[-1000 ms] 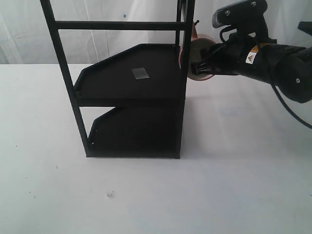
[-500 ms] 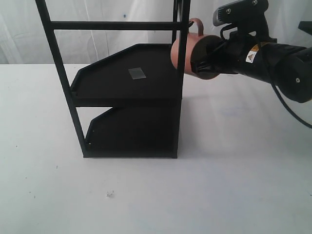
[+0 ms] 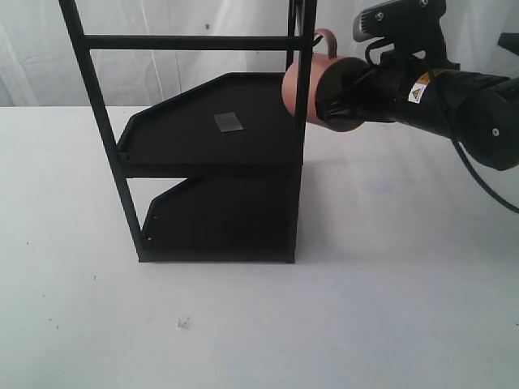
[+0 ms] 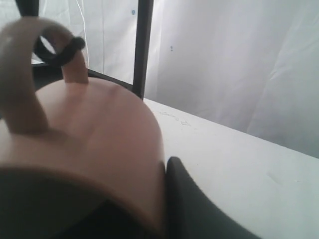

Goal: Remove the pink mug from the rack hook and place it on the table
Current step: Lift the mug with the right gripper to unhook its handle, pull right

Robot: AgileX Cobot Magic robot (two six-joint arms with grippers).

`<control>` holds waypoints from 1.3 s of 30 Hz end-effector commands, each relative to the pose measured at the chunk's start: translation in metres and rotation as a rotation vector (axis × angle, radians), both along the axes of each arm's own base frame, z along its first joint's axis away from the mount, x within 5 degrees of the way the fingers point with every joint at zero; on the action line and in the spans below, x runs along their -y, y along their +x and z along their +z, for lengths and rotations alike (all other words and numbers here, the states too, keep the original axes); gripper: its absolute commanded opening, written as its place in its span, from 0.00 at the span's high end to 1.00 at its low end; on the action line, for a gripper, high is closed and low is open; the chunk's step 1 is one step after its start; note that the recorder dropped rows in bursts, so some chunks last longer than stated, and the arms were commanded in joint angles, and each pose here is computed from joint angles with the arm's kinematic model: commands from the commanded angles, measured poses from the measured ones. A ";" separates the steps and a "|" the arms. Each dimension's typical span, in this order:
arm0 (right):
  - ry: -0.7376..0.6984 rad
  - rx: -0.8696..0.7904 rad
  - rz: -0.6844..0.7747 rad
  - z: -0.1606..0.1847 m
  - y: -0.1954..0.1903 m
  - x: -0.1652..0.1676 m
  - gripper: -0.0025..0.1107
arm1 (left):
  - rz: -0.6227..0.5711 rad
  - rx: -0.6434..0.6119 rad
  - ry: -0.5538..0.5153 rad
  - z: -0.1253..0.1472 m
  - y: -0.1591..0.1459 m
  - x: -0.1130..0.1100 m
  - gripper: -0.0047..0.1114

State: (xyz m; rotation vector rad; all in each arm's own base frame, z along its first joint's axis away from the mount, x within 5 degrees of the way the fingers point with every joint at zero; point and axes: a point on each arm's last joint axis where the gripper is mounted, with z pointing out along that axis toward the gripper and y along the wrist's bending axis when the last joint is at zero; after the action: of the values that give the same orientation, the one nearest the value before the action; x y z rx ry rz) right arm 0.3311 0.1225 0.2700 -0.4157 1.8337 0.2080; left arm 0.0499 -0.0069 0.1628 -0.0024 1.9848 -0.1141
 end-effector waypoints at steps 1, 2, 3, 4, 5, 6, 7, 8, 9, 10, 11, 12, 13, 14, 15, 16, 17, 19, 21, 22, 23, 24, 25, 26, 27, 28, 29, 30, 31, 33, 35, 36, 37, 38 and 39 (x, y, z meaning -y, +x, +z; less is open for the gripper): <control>-0.005 0.050 0.008 0.012 -0.004 0.001 0.98 | -0.002 0.003 -0.008 0.000 0.000 0.000 0.96; -0.005 0.053 0.008 0.013 -0.004 0.001 0.98 | -0.002 0.003 -0.008 0.000 0.000 0.000 0.96; -0.004 0.055 0.008 0.014 -0.004 0.001 0.98 | -0.002 0.003 -0.008 0.000 0.000 0.000 0.96; -0.004 0.055 0.008 0.014 -0.004 0.001 0.98 | -0.002 0.003 -0.008 0.000 0.000 0.000 0.96; -0.003 0.056 0.008 0.015 -0.005 0.001 0.98 | -0.002 0.003 -0.008 0.000 0.000 0.000 0.96; -0.003 0.056 0.008 0.015 -0.005 0.001 0.98 | -0.002 0.003 -0.008 0.000 0.000 0.000 0.96; -0.003 0.056 0.008 0.015 -0.005 0.001 0.98 | -0.002 0.003 -0.008 0.000 0.000 0.000 0.96; -0.003 0.056 0.008 0.015 -0.005 0.001 0.98 | -0.002 0.003 -0.008 0.000 0.000 0.000 0.96; -0.003 0.056 0.008 0.015 -0.005 0.001 0.98 | -0.002 0.003 -0.008 0.000 0.000 0.000 0.96; -0.002 0.054 0.007 0.014 -0.004 0.001 0.98 | -0.002 0.003 -0.008 0.000 0.000 0.000 0.96; 0.001 0.056 0.006 0.014 -0.004 0.001 0.98 | -0.002 0.003 -0.008 0.000 0.000 0.000 0.96; 0.001 0.056 0.006 0.014 -0.004 0.001 0.98 | -0.002 0.003 -0.008 0.000 0.000 0.000 0.96; 0.001 0.056 0.006 0.014 -0.004 0.001 0.98 | -0.002 0.003 -0.008 0.000 0.000 0.000 0.96; -0.008 0.059 0.009 0.014 -0.004 0.001 0.98 | -0.002 0.003 -0.008 0.000 0.000 0.000 0.96; -0.021 0.064 0.012 0.014 -0.004 0.001 0.98 | -0.002 0.003 -0.008 0.000 0.000 0.000 0.96; -0.026 0.066 0.013 0.014 -0.004 0.001 0.98 | -0.002 0.003 -0.008 0.000 0.000 0.000 0.96; -0.027 0.069 0.013 0.015 -0.004 0.001 0.98 | -0.002 0.003 -0.008 0.000 0.000 0.000 0.96; -0.022 0.069 0.000 0.016 -0.004 0.003 0.98 | -0.002 0.003 -0.008 0.000 0.000 0.000 0.96; -0.018 0.080 -0.011 0.018 -0.005 0.004 0.98 | -0.002 0.003 -0.008 0.000 0.000 0.000 0.96; -0.016 0.083 -0.020 0.019 -0.005 0.005 0.98 | -0.002 0.003 -0.008 0.000 0.000 0.000 0.96; -0.010 0.091 -0.028 0.021 -0.005 0.006 0.98 | -0.002 0.003 -0.008 0.000 0.000 0.000 0.96; -0.019 0.097 -0.030 0.022 -0.006 0.006 0.98 | -0.002 0.003 -0.008 0.000 0.000 0.000 0.96; -0.022 0.101 -0.035 0.023 -0.006 0.007 0.98 | -0.002 0.003 -0.008 0.000 0.000 0.000 0.96; -0.024 0.109 -0.039 0.025 -0.007 0.008 0.98 | -0.002 0.003 -0.008 0.000 0.000 0.000 0.96; -0.024 0.108 -0.044 0.026 -0.007 0.008 0.98 | -0.002 0.003 -0.008 0.000 0.000 0.000 0.96; -0.028 0.111 -0.048 0.027 -0.007 0.009 0.98 | -0.002 0.003 -0.008 0.000 0.000 0.000 0.96; -0.031 0.111 -0.050 0.027 -0.008 0.009 0.98 | -0.002 0.003 -0.008 0.000 0.000 0.000 0.96; -0.031 0.112 -0.050 0.029 -0.009 0.009 0.98 | -0.002 0.003 -0.008 0.000 0.000 0.000 0.96; -0.031 0.109 -0.049 0.029 -0.009 0.010 0.98 | -0.002 0.003 -0.008 0.000 0.000 0.000 0.96; -0.029 0.113 -0.049 0.031 -0.010 0.010 0.98 | -0.002 0.003 -0.008 0.000 0.000 0.000 0.96; -0.028 0.117 -0.049 0.032 -0.011 0.010 0.98 | -0.002 0.003 -0.008 0.000 0.000 0.000 0.96; -0.021 0.116 -0.057 0.033 -0.011 0.012 0.98 | -0.002 0.003 -0.008 0.000 0.000 0.000 0.96; -0.003 0.106 -0.076 0.033 -0.010 0.015 0.98 | -0.002 0.003 -0.008 0.000 0.000 0.000 0.96; 0.013 0.099 -0.091 0.032 -0.009 0.017 0.98 | -0.002 0.003 -0.008 0.000 0.000 0.000 0.96; 0.029 0.089 -0.105 0.032 -0.008 0.019 0.98 | -0.002 0.003 -0.008 0.000 0.000 0.000 0.96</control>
State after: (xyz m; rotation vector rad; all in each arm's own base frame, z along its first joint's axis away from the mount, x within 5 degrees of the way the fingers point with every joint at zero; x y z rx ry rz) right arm 0.3225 0.1112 0.2904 -0.3919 1.8064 0.1284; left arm 0.0499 -0.0069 0.1628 -0.0024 1.9848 -0.1141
